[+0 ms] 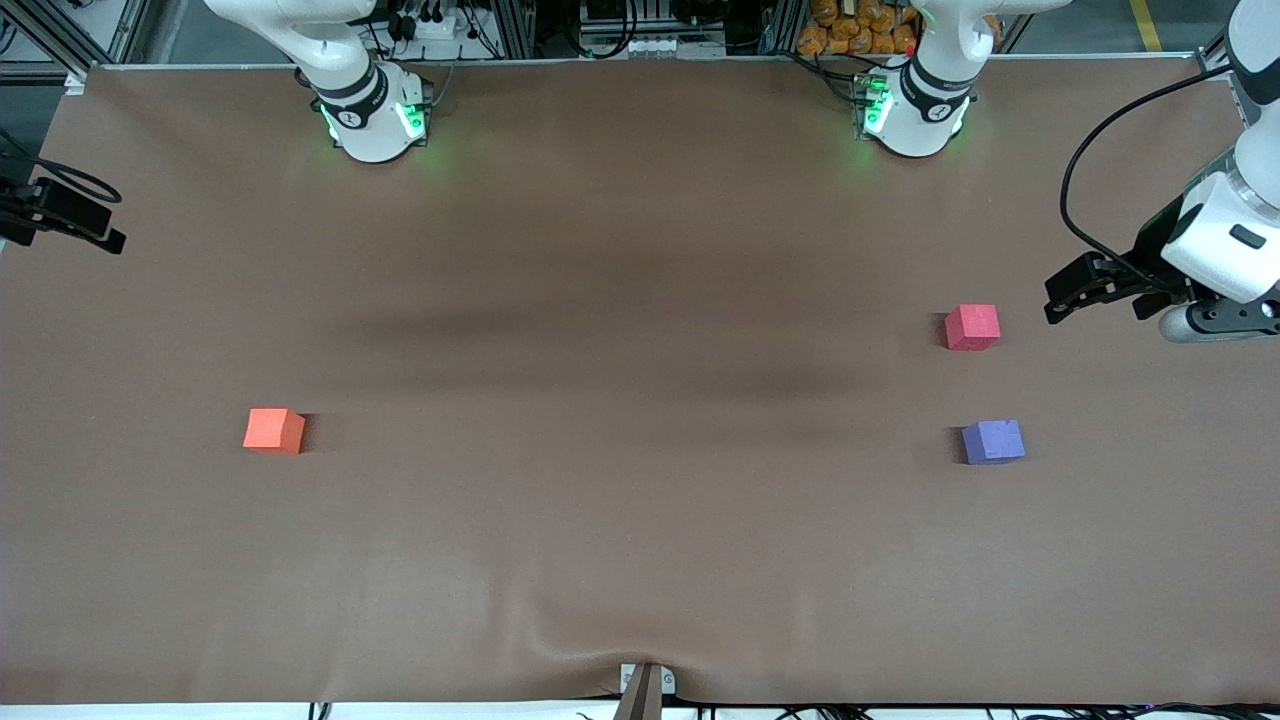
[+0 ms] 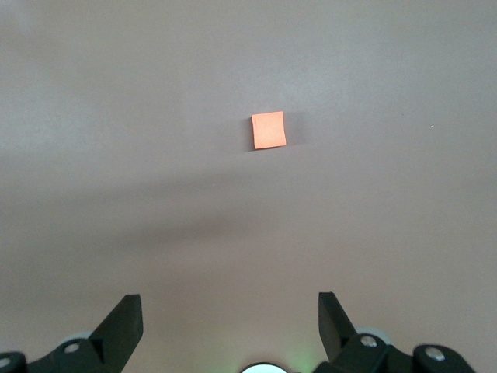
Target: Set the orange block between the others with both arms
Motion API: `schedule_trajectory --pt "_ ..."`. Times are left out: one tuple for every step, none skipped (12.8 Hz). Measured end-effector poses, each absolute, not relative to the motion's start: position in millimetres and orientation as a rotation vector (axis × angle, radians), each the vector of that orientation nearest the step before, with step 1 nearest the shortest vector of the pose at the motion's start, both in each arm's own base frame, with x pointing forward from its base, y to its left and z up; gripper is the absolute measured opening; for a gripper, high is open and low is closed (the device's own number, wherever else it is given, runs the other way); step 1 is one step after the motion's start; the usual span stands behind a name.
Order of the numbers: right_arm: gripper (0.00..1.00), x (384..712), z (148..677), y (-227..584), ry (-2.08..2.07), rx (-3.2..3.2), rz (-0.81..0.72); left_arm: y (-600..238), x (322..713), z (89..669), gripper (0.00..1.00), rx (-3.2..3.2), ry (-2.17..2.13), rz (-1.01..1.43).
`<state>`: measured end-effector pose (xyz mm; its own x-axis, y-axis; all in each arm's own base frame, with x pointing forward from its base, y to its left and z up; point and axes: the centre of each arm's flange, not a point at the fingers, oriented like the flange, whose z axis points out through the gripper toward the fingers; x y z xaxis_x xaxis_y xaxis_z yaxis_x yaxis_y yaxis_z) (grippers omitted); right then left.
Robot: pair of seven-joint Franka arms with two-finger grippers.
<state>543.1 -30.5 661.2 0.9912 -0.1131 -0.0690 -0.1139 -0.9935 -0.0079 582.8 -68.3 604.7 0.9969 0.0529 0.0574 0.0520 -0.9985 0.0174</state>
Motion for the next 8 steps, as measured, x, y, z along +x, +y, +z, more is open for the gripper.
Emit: schedule_trajectory --pt "1.0 543.0 661.2 -30.6 0.178 -3.123 0.107 -68.3 583.0 604.3 1.0 3.123 0.082 0.089" --pt "1.0 543.0 661.2 -30.9 0.18 -3.123 0.107 -68.3 583.1 603.9 1.0 3.123 0.082 0.088" --pt "1.0 543.0 661.2 -31.4 0.181 -3.123 0.107 -68.3 583.3 603.5 1.0 3.123 0.082 0.087" --pt "1.0 543.0 661.3 -31.9 0.183 -3.123 0.107 -68.3 583.6 602.9 1.0 3.124 0.082 0.086" --pt "1.0 543.0 661.3 -32.3 0.184 -3.123 0.107 -68.3 584.0 601.9 1.0 3.124 0.082 0.083" --pt "1.0 542.9 661.3 -32.5 0.185 -3.123 0.107 -68.3 584.6 600.7 1.0 3.124 0.082 0.08" --pt "1.0 542.9 661.3 -32.8 0.186 -3.123 0.107 -68.3 585.1 599.5 1.0 3.124 0.082 0.076" --pt "1.0 542.9 661.3 -33.2 0.187 -3.122 0.107 -68.3 585.5 598.7 1.0 3.124 0.082 0.074"
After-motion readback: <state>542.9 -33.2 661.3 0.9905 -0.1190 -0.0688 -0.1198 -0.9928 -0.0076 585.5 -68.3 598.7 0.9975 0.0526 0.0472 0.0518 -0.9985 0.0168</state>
